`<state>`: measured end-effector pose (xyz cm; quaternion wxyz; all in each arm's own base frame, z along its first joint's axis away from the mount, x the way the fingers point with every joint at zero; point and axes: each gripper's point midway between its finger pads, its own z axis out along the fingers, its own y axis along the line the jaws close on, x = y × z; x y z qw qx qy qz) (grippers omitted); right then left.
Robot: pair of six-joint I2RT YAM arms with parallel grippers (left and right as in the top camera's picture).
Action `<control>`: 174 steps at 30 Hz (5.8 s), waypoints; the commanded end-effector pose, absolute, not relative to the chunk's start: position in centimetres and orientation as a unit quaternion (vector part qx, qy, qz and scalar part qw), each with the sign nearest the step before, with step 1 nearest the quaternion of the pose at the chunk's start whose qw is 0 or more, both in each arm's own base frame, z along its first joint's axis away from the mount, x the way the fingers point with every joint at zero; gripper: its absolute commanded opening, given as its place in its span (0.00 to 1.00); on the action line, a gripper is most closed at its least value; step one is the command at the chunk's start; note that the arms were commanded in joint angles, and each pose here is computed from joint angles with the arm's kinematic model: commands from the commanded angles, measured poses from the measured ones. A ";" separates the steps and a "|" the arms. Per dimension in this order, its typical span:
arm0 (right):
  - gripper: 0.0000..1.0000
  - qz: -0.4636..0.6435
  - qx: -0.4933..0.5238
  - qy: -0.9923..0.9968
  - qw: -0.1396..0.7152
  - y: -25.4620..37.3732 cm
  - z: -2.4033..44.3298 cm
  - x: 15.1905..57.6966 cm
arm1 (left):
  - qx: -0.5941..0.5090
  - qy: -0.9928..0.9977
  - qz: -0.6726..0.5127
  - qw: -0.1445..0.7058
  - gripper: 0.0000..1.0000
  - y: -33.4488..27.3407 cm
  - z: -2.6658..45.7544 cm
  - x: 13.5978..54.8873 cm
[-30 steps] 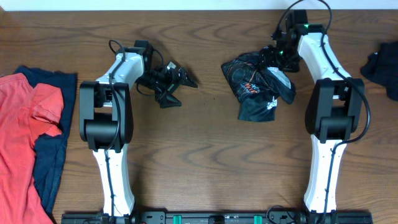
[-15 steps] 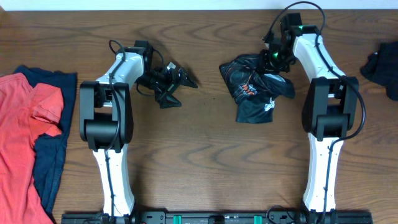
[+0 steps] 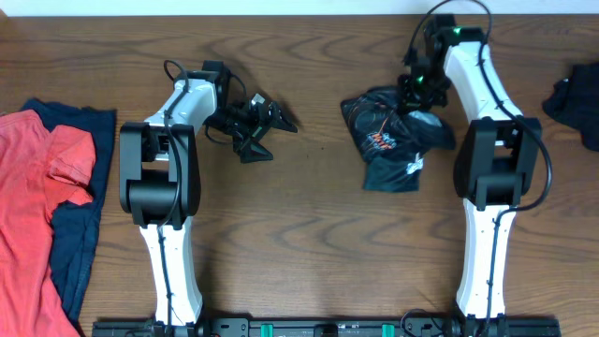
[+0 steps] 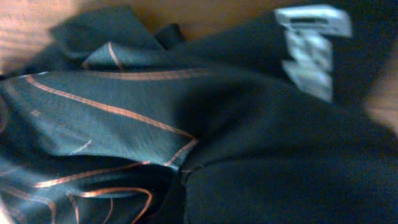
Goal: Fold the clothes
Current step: 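Lift and carry the bundle to the upper right with the right gripper, then lower the bundle at the table's right edge and release it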
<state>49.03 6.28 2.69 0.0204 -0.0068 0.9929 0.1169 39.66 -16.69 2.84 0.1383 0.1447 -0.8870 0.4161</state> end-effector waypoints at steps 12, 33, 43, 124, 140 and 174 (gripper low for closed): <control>0.01 -0.036 0.056 0.971 0.228 -2.6 20.6 51.2 | 0.148 -0.911 0.346 0.166 0.98 -15.0 -2.3 37.7; 0.01 -0.001 0.101 0.970 0.221 -6.8 20.4 50.5 | 0.149 -0.911 0.346 0.166 0.98 -15.0 -2.3 37.7; 0.01 0.002 0.101 0.970 0.221 -6.8 20.4 50.5 | 0.149 -0.911 0.346 0.166 0.98 -15.0 -2.3 37.7; 0.01 -0.145 0.221 0.944 0.199 -22.4 15.0 51.2 | 0.073 -0.930 0.341 0.118 0.98 -21.2 -3.0 38.6; 0.01 -0.236 0.288 0.894 0.251 -29.1 17.5 51.0 | 0.052 -0.931 0.338 0.126 0.98 -22.9 -3.0 37.5; 0.99 0.144 0.277 0.914 0.259 -29.2 15.9 46.3 | 0.059 -0.931 0.335 0.134 0.98 -23.6 -3.0 37.1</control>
